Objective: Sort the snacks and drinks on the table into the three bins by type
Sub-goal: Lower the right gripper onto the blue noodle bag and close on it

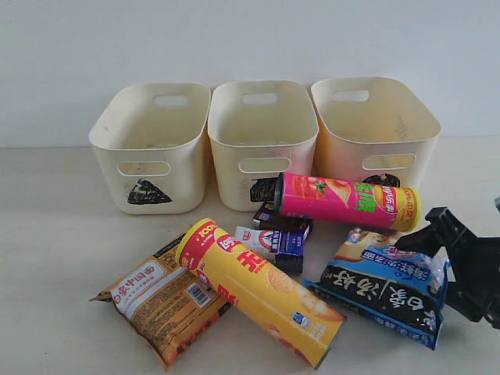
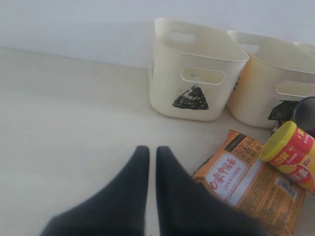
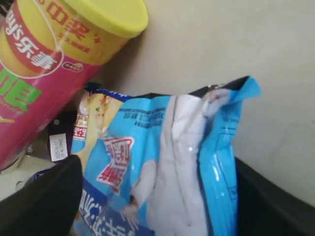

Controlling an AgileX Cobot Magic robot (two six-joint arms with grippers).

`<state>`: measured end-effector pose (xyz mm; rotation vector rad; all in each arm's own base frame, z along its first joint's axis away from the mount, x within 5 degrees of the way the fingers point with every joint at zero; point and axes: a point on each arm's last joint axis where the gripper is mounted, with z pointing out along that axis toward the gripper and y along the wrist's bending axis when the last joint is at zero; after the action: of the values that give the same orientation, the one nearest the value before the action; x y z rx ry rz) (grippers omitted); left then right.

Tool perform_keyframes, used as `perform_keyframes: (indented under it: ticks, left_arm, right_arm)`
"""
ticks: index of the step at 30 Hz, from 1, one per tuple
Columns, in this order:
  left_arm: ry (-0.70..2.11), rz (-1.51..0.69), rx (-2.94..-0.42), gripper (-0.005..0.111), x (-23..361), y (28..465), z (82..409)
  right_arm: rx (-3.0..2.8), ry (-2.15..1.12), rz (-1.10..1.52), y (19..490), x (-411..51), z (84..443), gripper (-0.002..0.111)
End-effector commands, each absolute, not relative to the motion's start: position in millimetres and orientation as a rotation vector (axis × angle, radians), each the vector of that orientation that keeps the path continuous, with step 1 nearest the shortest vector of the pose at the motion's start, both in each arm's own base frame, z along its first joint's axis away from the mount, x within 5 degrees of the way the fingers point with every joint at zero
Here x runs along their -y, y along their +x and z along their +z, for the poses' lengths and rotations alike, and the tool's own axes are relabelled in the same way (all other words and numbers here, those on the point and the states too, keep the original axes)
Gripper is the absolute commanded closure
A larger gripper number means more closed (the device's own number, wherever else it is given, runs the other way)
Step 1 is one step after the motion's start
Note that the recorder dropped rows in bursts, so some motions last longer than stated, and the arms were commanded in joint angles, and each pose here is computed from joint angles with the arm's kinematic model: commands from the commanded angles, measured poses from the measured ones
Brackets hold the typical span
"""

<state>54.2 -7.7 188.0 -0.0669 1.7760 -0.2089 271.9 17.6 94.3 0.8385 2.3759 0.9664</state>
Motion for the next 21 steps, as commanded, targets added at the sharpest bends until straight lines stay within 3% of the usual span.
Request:
perform_keyframes:
  ticks: [1, 2, 5, 8, 11, 21]
  left_arm:
    - [-0.067, -0.202, -1.775, 0.102, 7.3, 54.2, 187.1]
    - [-0.067, -0.202, -1.775, 0.102, 7.3, 54.2, 187.1]
    - [-0.067, -0.202, -1.775, 0.102, 7.3, 54.2, 187.1]
    - [-0.067, -0.202, -1.775, 0.102, 7.3, 54.2, 187.1]
    - [-0.067, -0.202, -1.775, 0.102, 7.3, 54.2, 187.1]
    - [-0.067, -0.202, -1.775, 0.102, 7.3, 54.2, 187.1]
  right_arm:
    - [-2.582, 0.825, 0.637, 264.2, -16.9, 71.9, 0.035]
    - [-2.598, 0.809, 0.611, 264.1, -18.0, 70.9, 0.037]
    - [-2.649, 0.780, 0.589, 261.7, -18.5, 62.1, 0.063]
    - [-2.680, 0.744, 0.588, 260.0, -19.3, 58.0, 0.078]
    - [-2.693, 0.670, 0.579, 259.6, -19.6, 60.8, 0.109]
    - [-2.554, 0.449, 0.537, 260.2, -18.2, 123.6, 0.108]
